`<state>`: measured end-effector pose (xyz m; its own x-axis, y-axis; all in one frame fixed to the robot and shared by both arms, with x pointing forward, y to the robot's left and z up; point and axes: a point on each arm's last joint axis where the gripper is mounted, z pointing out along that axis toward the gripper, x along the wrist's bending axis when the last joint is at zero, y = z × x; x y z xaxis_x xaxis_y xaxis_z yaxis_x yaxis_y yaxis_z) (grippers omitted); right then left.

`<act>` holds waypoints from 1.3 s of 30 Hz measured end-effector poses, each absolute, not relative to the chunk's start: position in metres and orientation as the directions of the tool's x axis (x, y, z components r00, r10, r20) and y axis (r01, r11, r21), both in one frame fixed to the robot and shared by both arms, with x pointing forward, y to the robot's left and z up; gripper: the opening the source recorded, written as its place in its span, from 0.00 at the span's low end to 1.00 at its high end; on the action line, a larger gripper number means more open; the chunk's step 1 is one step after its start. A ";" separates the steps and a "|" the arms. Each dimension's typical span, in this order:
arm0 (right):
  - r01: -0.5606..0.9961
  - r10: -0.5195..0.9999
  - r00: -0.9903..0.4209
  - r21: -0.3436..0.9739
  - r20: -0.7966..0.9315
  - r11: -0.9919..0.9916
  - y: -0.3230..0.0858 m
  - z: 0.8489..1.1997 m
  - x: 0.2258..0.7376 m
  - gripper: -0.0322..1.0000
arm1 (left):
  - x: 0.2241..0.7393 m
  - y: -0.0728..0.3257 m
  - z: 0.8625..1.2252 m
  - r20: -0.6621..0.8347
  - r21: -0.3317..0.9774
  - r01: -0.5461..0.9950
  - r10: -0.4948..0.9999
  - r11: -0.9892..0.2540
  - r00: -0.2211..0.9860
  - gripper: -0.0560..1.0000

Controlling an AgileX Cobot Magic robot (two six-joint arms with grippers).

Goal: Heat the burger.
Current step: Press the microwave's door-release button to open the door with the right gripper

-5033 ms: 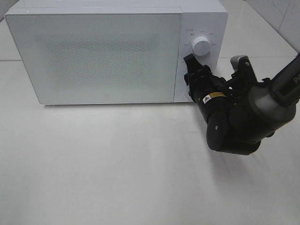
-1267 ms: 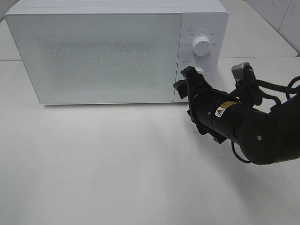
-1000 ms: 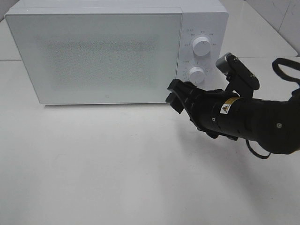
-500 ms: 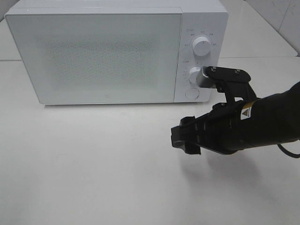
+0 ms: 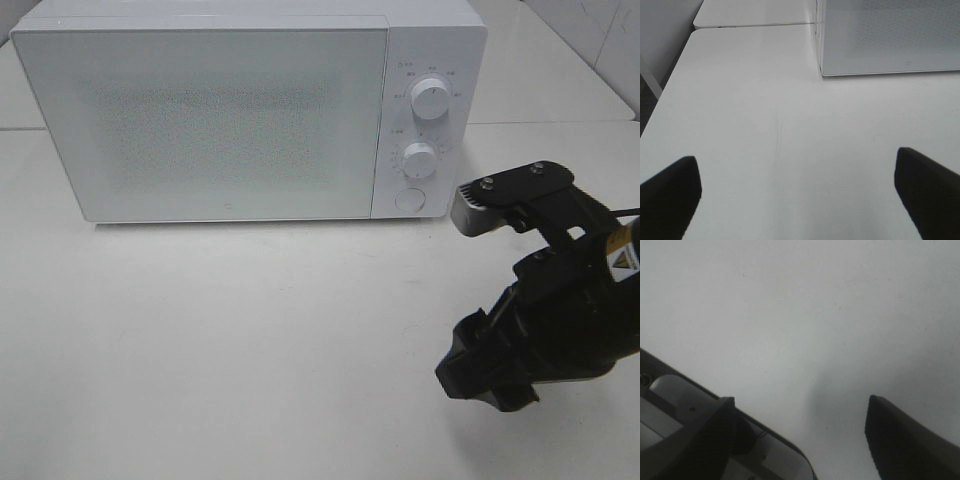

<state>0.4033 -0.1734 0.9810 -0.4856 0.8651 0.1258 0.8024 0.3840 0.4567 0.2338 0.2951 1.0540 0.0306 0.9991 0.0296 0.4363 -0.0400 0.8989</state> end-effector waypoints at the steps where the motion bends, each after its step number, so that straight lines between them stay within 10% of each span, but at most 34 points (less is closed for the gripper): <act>1: 0.805 0.863 -0.488 0.448 0.126 0.390 -0.175 0.986 0.400 0.72 | 0.234 0.295 1.054 0.030 0.899 0.436 0.999 -0.040 0.031 0.99; 13: 0.808 0.845 -0.519 0.397 0.128 0.436 -0.203 1.033 0.358 0.72 | 0.234 0.295 1.054 0.030 0.899 0.436 0.999 -0.040 0.031 0.99; 26: 0.665 0.828 -0.554 0.644 0.084 0.379 -0.258 1.075 0.288 0.72 | 0.234 0.295 1.054 0.030 0.899 0.436 0.999 -0.040 0.031 0.99; 39: 0.547 0.967 -0.252 0.829 0.026 0.120 -0.303 1.083 0.243 0.72 | 0.234 0.295 1.054 0.030 0.899 0.436 0.999 -0.040 0.031 0.99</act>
